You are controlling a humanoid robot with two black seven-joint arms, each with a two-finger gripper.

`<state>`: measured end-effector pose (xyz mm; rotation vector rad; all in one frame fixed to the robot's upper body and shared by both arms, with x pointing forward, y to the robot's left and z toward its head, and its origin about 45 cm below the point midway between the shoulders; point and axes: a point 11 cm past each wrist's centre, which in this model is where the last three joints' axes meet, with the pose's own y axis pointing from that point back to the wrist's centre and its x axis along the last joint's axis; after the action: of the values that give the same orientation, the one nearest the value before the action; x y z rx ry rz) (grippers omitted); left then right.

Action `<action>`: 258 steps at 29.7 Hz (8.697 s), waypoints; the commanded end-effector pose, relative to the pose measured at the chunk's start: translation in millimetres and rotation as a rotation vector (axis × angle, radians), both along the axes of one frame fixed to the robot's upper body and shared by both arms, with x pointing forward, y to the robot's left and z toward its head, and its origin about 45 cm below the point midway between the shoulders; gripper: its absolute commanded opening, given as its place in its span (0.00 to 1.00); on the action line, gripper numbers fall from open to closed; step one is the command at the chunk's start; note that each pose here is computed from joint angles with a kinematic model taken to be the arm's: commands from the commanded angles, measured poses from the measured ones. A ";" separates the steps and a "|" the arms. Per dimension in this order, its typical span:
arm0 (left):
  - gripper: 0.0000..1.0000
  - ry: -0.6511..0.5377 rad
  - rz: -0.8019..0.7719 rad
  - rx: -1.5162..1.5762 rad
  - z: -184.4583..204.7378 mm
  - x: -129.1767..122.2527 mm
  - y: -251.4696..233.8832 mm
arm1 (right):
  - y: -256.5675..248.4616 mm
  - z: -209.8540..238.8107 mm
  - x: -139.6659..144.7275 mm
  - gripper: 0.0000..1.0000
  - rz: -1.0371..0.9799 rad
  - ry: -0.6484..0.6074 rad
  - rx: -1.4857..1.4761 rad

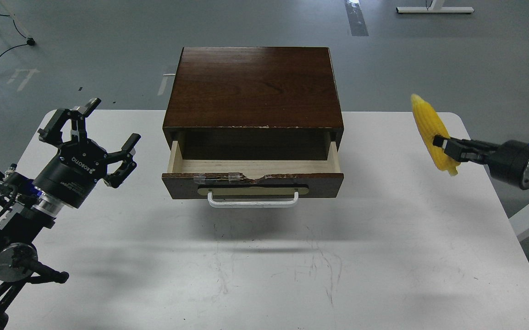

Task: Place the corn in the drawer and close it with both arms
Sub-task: 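Carry the corn over the open drawer and lower it inside, then release the corn and withdraw the right gripper up and away, then swing the left gripper down in front of the drawer front, then push the drawer front with the left gripper into the cabinet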

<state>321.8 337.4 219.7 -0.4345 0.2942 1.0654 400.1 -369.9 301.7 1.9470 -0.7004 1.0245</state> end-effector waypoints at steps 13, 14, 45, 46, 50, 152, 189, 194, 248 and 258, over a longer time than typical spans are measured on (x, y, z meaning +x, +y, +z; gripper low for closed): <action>1.00 -0.003 -0.005 0.008 2.2 -0.5 0.6 | 273.2 97.1 1.8 0.03 0.740 -0.200 -0.435; 1.00 -0.003 -0.004 0.009 2.3 -0.5 1.0 | 282.6 86.2 -2.5 0.03 0.798 -0.221 -0.491; 1.00 -0.001 -0.003 0.008 1.5 -1.1 1.2 | 275.4 35.1 -8.6 0.95 0.908 -0.213 -0.641; 1.00 -0.001 -0.003 0.008 1.5 -1.1 1.2 | 274.2 39.5 -7.0 0.96 0.900 -0.221 -0.638; 1.00 0.000 -0.002 0.008 1.2 -1.1 1.6 | 260.6 77.0 5.0 0.96 0.776 -0.276 -0.515; 0.00 -0.355 -0.696 0.785 -51.6 -57.4 -160.5 | -27.4 -138.9 -55.9 1.00 -0.845 0.352 1.118; 0.00 -0.325 -0.639 0.806 -53.8 -40.4 -145.8 | -19.3 -148.3 -59.8 1.00 -0.846 0.380 1.124; 0.00 -0.329 -0.631 0.816 -52.5 -34.1 -145.0 | -19.2 -149.9 -61.4 1.00 -0.849 0.384 1.124; 0.00 -0.257 -0.541 0.853 -56.4 17.8 -124.8 | -16.9 -170.4 -78.3 1.00 -0.884 0.428 1.120; 0.00 -0.261 -0.540 0.856 -55.1 19.9 -125.2 | -17.6 -173.0 -81.0 1.00 -0.890 0.433 1.118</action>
<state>341.0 212.0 164.2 0.2734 -0.2742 0.5125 319.5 -387.1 129.1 2.1577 -1.8726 -0.4637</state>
